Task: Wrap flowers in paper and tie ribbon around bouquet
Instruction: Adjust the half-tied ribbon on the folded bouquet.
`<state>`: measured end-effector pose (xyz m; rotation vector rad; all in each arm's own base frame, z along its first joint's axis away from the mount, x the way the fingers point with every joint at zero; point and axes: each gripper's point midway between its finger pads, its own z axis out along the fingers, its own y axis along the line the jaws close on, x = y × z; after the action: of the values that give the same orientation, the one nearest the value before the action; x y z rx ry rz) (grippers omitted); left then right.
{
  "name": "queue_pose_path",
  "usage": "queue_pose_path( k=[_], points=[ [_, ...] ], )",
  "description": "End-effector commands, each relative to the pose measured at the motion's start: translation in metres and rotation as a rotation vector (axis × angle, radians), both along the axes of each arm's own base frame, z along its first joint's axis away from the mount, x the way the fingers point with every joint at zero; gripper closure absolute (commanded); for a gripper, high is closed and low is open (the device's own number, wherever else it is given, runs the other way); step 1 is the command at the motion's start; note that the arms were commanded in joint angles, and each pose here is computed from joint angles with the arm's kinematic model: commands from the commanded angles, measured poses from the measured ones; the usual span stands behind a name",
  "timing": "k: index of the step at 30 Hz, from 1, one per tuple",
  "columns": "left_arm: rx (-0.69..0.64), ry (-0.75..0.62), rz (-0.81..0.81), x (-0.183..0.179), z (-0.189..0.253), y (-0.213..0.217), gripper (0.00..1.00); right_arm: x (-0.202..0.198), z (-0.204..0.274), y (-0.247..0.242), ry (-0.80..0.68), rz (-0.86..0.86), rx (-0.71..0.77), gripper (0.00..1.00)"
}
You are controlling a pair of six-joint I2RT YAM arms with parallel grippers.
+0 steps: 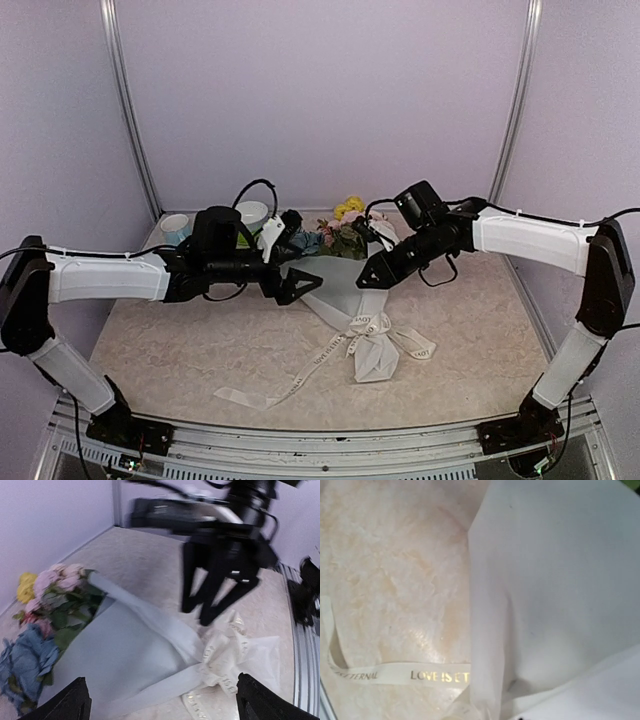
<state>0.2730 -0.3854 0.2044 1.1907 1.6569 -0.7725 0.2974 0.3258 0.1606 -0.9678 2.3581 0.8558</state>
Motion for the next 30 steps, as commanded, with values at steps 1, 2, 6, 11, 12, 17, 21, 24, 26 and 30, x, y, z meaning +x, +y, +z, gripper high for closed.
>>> queue_pose_path(
  k=[1, 2, 6, 11, 12, 17, 21, 24, 26, 30],
  points=[
    [-0.391, 0.204, 0.053, 0.039, 0.028, 0.038, 0.01, -0.016, 0.009, 0.002, -0.025, 0.075, -0.107, 0.69],
    [-0.443, 0.211, -0.032, 0.036, 0.034, 0.041, 0.01, -0.027, 0.01, 0.012, -0.029, 0.135, -0.105, 0.69],
    [-0.359, 0.243, 0.012, 0.045, 0.002, 0.037, 0.01, -0.043, -0.025, 0.021, 0.016, 0.227, -0.282, 0.78],
    [-0.221, 0.065, 0.262, 0.057, -0.019, 0.05, 0.01, -0.051, -0.052, 0.014, 0.005, 0.25, -0.458, 0.81],
    [-0.188, 0.021, 0.318, 0.06, -0.02, 0.053, 0.01, -0.048, -0.051, 0.012, -0.005, 0.241, -0.475, 0.79],
    [-0.245, -0.229, 0.622, 0.077, 0.043, 0.09, 0.01, -0.053, -0.055, 0.004, 0.002, 0.243, -0.539, 0.76],
    [-0.547, -0.172, 0.802, 0.081, 0.061, 0.14, 0.01, -0.057, -0.051, 0.003, -0.007, 0.257, -0.544, 0.77],
    [-0.527, -0.169, 0.488, 0.056, 0.054, 0.1, 0.03, -0.058, -0.05, 0.005, -0.005, 0.275, -0.532, 0.75],
    [-0.405, -0.186, 0.444, 0.052, 0.038, 0.072, 0.12, -0.06, -0.056, 0.009, 0.006, 0.287, -0.523, 0.73],
    [-0.23, -0.237, 0.511, 0.05, 0.016, 0.046, 0.19, -0.061, -0.064, 0.015, 0.014, 0.306, -0.522, 0.73]
  ],
)
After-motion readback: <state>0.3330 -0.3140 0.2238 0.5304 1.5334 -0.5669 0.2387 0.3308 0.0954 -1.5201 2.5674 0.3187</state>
